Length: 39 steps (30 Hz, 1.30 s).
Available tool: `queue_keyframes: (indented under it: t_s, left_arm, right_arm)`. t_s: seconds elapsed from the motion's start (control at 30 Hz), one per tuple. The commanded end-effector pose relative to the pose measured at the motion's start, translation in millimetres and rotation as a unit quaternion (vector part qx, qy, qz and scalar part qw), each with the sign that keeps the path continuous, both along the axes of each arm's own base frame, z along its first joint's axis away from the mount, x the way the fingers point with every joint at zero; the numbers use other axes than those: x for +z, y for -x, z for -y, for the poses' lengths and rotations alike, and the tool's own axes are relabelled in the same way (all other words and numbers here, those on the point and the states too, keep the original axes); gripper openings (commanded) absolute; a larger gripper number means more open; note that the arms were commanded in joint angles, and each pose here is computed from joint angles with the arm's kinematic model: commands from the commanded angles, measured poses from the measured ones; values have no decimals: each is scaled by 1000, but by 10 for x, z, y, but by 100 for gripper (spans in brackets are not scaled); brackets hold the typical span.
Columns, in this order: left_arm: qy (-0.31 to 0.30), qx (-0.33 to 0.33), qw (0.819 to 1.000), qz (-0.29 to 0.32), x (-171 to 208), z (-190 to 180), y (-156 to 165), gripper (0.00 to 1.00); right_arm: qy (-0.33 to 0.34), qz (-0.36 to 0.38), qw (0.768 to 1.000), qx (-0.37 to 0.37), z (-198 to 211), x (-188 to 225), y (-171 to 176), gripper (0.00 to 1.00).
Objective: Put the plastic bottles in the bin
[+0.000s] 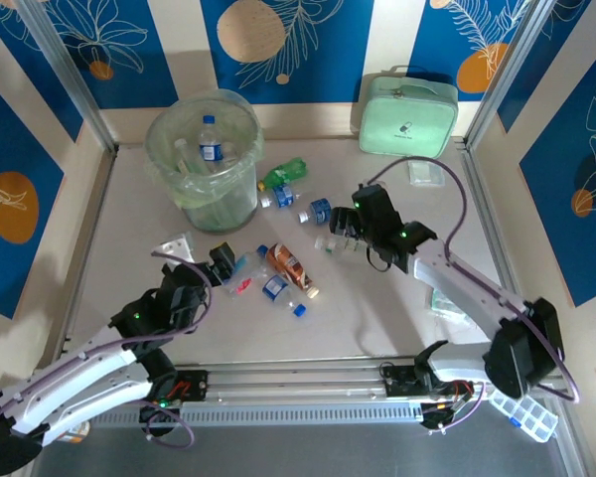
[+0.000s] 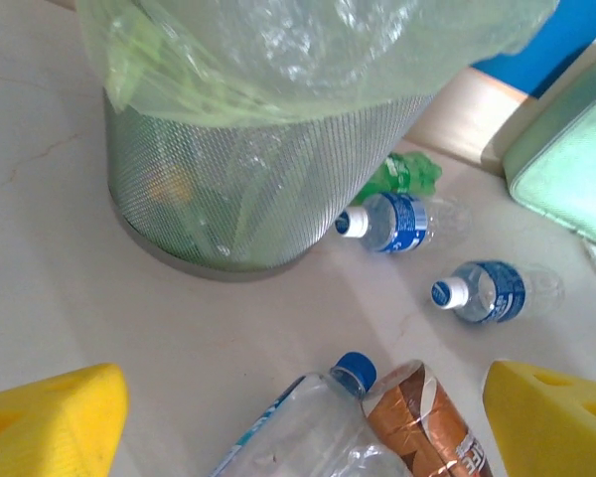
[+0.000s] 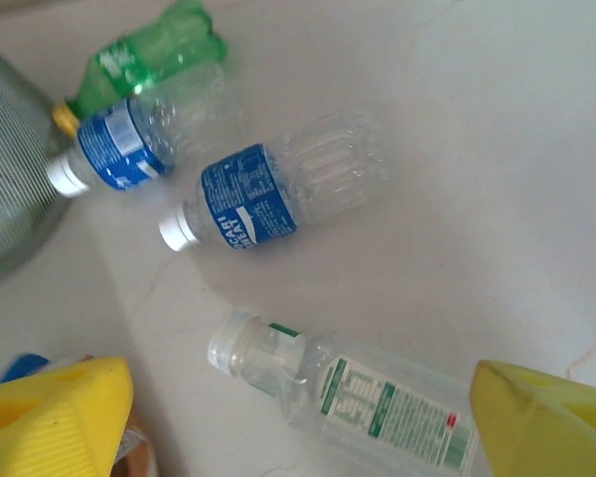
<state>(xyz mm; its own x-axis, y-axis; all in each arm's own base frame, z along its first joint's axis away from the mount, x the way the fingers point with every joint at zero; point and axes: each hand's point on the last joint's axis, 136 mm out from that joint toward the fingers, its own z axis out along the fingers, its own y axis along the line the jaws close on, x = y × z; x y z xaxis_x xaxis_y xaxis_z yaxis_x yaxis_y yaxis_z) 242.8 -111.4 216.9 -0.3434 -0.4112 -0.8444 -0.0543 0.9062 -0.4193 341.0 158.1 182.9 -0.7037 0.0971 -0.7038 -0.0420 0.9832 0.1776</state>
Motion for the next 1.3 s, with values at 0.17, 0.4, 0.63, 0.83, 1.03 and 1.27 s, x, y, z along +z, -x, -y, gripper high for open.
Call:
queue_keyframes:
  t_s: [0.17, 0.4, 0.63, 0.83, 1.03, 1.27]
  left_arm:
    - [30, 16, 999, 31, 56, -199, 123, 91]
    - [40, -10, 998, 45, 93, -125, 135, 91]
    - [35, -22, 998, 38, 86, -62, 122, 90]
    - [39, -12, 998, 47, 117, -133, 145, 90]
    - [37, -11, 998, 48, 132, -141, 146, 90]
    - [35, -7, 998, 48, 129, -154, 143, 90]
  right_arm:
    - [76, -83, 978, 173, -91, -427, -174, 94]
    - [-55, -154, 970, 180, -52, -679, -154, 99]
    - [-72, -207, 959, 182, -127, -910, -35, 99]
    - [-22, -234, 955, 179, -137, -1115, 96, 100]
    - [5, -238, 953, 185, -187, -1200, 222, 97]
    - [93, -249, 948, 177, -100, -1361, 324, 88]
